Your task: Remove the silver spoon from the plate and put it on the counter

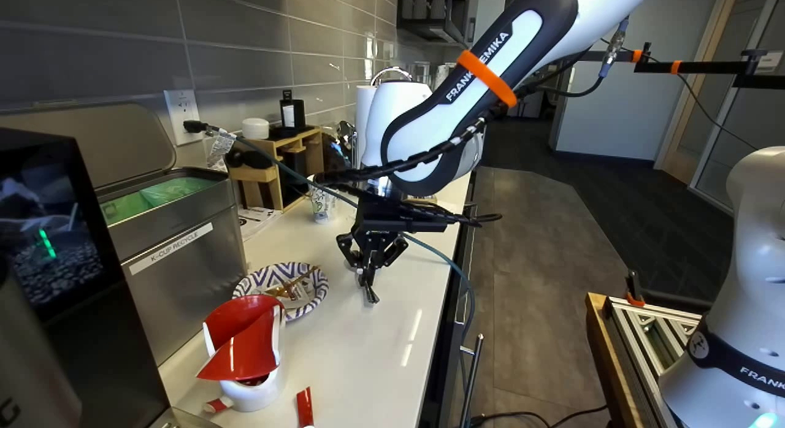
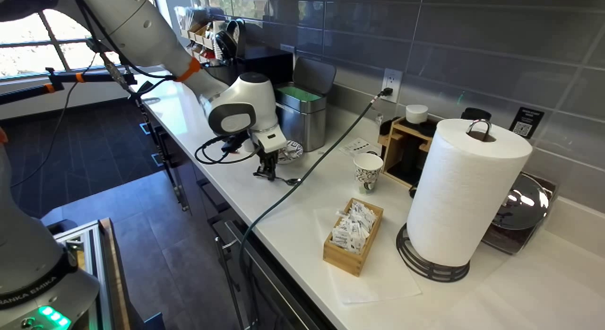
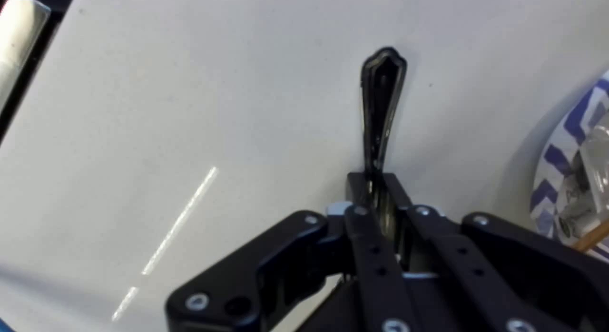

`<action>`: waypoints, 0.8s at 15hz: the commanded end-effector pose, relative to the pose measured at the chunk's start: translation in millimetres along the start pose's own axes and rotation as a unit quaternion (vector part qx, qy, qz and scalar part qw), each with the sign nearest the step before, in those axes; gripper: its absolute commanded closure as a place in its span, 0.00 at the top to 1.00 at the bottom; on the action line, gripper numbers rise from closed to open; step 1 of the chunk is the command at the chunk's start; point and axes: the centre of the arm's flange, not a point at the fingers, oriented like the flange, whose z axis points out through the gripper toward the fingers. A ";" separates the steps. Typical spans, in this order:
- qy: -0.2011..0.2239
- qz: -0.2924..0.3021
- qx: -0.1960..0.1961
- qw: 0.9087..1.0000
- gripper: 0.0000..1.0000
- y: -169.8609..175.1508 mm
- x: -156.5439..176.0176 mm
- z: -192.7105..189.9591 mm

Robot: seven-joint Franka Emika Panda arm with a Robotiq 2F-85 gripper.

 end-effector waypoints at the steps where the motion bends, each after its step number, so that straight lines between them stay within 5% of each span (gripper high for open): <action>1: 0.015 0.013 -0.011 1.000 0.43 1.1 -14.1 5.3; 6: 0.008 0.015 0.007 1.000 0.78 6.4 -20.0 -16.5; 9: 0.005 -0.033 0.021 0.999 0.99 18.0 -30.4 -42.6; 12: 0.012 -0.135 0.018 0.991 1.00 36.5 -42.2 -66.4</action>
